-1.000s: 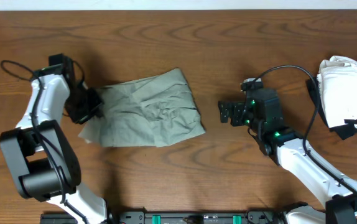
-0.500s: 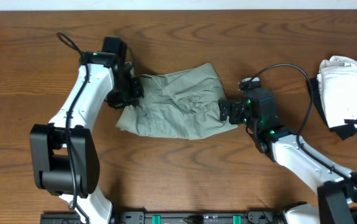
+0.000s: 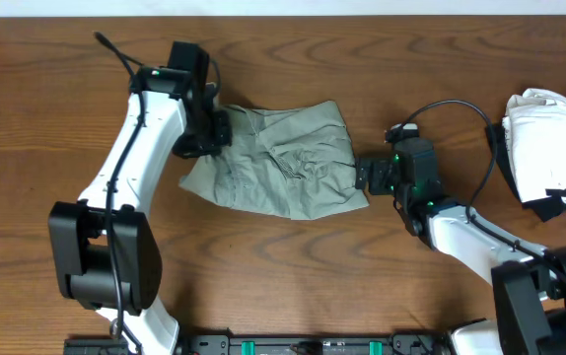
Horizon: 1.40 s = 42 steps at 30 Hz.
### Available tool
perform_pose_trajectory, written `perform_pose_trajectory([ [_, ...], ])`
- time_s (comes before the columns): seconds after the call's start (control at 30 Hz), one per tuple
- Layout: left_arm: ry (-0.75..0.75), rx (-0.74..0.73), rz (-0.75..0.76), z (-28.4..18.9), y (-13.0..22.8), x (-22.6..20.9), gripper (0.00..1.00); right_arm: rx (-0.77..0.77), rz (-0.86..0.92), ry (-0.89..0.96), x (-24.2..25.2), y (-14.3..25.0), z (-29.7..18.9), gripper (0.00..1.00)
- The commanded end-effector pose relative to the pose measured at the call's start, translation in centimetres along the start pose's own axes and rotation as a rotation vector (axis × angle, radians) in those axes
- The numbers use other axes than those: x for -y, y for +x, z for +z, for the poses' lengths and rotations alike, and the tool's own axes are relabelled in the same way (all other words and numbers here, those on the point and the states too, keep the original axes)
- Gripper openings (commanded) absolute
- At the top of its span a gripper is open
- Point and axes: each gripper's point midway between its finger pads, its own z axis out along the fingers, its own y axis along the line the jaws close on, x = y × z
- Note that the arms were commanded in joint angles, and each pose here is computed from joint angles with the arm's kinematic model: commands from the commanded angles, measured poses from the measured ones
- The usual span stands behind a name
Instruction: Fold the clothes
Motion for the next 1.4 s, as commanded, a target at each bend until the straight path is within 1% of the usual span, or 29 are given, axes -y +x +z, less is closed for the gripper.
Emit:
perform_pose_trajectory([
  [0.0, 0.012, 0.036, 0.080, -1.3, 0.0, 2.0, 0.06, -0.041, 0.010, -0.001, 0.2, 1.2, 0.9, 0.99],
  [0.2, 0.029, 0.039, 0.169, -0.8, 1.0, 5.4, 0.05, -0.060, 0.012, -0.030, -0.8, 2.0, 1.5, 0.99],
  [0.33, 0.051, 0.064, 0.187, -0.6, 1.2, 7.9, 0.06, -0.065, -0.014, -0.056, -2.2, 2.4, 1.4, 0.99],
  [0.53, 0.105, 0.131, 0.119, -0.7, 0.5, 11.0, 0.06, -0.093, -0.038, -0.080, -4.0, 3.5, 1.2, 0.99],
  [0.77, 0.176, 0.188, -0.005, -1.0, -0.4, 13.5, 0.06, -0.114, 0.035, -0.067, -4.4, 4.2, 1.1, 0.99],
  [0.9, 0.200, 0.199, -0.013, -1.0, -0.2, 14.9, 0.06, -0.135, 0.032, -0.068, -4.4, 4.7, 1.0, 0.99],
  [1.03, 0.208, 0.192, 0.015, -0.9, 0.7, 16.2, 0.06, -0.148, 0.037, -0.062, -4.3, 5.1, 1.0, 0.99],
  [1.07, 0.211, 0.191, 0.023, -0.9, 0.9, 16.6, 0.07, -0.151, 0.048, -0.060, -4.2, 5.1, 1.0, 0.99],
  [1.13, 0.214, 0.188, 0.036, -0.8, 1.3, 17.0, 0.17, -0.151, 0.066, -0.058, -4.2, 5.1, 1.0, 0.99],
  [1.37, 0.218, 0.181, 0.055, -0.7, 2.0, 17.8, 0.17, -0.152, 0.116, -0.055, -4.2, 5.1, 1.0, 0.99],
])
